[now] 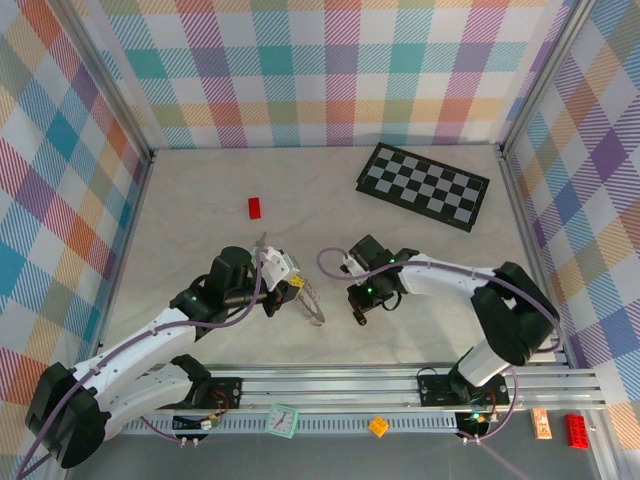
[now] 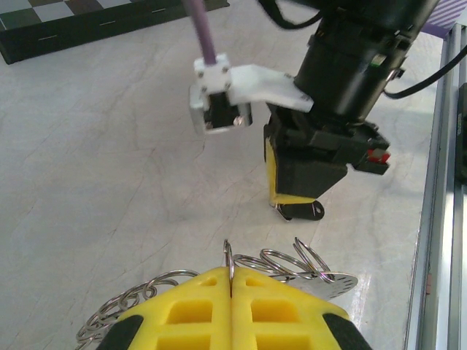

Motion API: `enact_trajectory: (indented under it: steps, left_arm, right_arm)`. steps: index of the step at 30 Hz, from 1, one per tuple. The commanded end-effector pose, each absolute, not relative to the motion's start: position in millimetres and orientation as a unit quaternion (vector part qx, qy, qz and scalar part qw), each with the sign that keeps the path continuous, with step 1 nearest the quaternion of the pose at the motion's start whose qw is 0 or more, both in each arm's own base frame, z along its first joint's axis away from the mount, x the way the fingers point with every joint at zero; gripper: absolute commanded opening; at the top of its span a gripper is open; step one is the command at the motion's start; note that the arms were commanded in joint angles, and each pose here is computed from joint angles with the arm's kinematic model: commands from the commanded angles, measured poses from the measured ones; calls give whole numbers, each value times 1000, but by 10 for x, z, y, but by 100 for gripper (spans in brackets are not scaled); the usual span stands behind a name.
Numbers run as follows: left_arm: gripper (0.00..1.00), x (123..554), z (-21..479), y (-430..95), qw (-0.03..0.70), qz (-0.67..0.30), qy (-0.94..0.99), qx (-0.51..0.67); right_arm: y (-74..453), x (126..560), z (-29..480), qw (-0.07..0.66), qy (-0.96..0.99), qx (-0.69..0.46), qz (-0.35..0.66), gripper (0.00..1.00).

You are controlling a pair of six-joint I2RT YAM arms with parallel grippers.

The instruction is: Put the keys on the keyring

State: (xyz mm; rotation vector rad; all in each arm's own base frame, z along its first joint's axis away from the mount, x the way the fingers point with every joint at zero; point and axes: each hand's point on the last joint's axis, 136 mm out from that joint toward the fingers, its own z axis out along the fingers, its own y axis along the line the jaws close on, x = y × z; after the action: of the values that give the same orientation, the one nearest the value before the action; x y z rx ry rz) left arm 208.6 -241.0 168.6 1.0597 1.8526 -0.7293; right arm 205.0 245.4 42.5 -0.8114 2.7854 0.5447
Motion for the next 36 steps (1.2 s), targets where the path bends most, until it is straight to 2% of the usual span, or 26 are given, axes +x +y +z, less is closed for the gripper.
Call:
enact_trajectory:
  steps: [1, 9, 20, 32, 36]
  left_arm:
    - [0, 2087, 1809, -2467, 444, -305, 726, 428]
    - [0, 2068, 1868, -2496, 440, -327, 727, 413]
    - [0, 1976, 1954, -2547, 428, -370, 723, 397]
    - [0, 1901, 1952, -2608, 404, -398, 720, 400]
    - [0, 1878, 1939, -2636, 394, -405, 717, 408]
  right_arm:
    - [2571, 2064, 787, 157, 912, -295, 239, 0]
    - [2679, 1928, 1453, 268, 842, -329, 334, 0]
    - [2838, 1729, 1908, 309, 763, -421, 380, 0]
    - [3063, 2010, 2094, 437, 672, -541, 254, 0]
    - [3083, 1969, 2078, 441, 649, -576, 230, 0]
